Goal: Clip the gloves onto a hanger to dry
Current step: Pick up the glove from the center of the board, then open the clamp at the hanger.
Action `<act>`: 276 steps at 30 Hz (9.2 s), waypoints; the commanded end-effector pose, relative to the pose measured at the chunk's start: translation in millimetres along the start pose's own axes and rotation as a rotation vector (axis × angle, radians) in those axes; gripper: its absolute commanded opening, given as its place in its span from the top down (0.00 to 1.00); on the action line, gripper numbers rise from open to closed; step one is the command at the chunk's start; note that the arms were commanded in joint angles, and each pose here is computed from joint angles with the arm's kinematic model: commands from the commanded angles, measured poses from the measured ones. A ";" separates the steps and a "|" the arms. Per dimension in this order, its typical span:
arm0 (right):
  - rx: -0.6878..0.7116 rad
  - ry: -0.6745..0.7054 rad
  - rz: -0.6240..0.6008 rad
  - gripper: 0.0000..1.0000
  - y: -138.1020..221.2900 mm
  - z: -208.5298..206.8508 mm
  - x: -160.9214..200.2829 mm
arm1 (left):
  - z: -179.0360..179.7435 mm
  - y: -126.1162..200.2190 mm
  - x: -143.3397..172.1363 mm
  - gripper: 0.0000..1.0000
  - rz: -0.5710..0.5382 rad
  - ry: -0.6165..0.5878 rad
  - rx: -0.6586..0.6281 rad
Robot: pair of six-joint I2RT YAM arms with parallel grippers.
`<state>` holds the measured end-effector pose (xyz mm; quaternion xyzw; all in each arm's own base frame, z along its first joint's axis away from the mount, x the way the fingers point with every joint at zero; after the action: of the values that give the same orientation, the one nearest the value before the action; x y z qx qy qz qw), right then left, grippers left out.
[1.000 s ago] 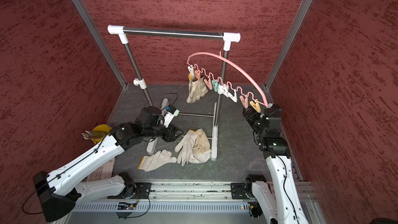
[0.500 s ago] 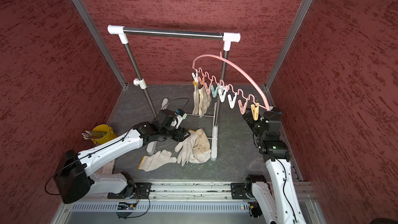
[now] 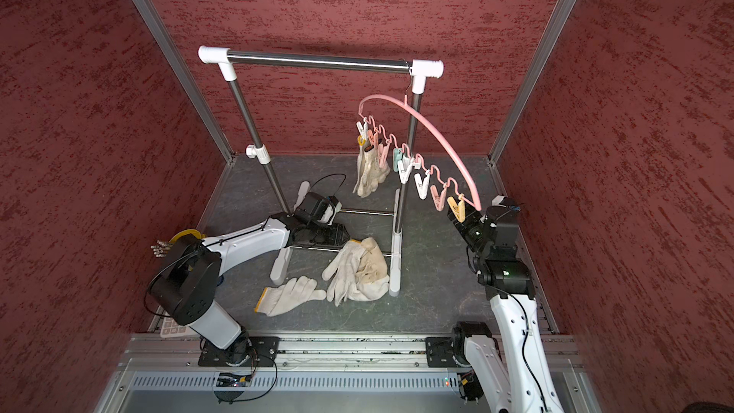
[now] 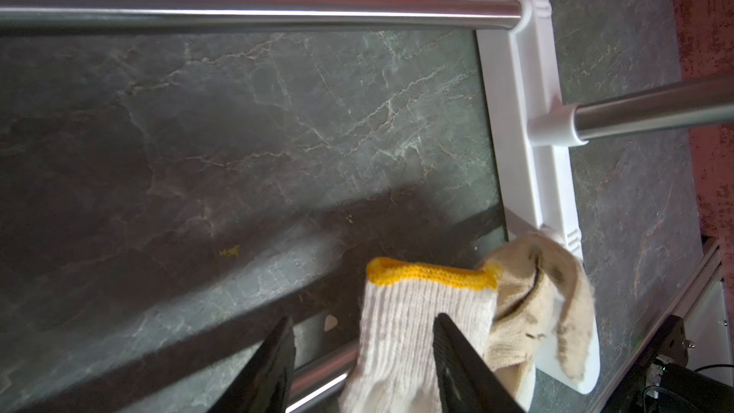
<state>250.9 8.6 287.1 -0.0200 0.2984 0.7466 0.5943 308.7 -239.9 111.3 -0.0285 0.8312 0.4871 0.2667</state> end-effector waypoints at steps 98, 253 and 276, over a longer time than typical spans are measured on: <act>-0.134 0.252 -0.065 0.24 23.9 41.2 -15.8 | -87.1 152.1 -73.0 1.00 -0.421 -0.204 0.298; -0.836 0.487 0.456 0.49 75.1 185.8 49.9 | -179.4 310.1 -148.4 1.00 -0.847 -0.403 0.198; -0.796 0.472 0.478 0.46 21.7 199.6 78.5 | -197.0 295.7 -151.8 1.00 -0.811 -0.406 0.274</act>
<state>270.8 166.0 415.9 -0.3182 0.1253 0.9035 0.2584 269.4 -276.5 477.8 -0.2127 0.7431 0.2510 0.5827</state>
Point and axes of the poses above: each gripper's point midway between its finger pads, its own y axis back along the fingers, its own z axis along the line the jaws close on, x = y × z, the point moved 4 cm from there along y, back along the fingers, and after that the axes turned 8 degrees about -y, right-handed, at the moved point
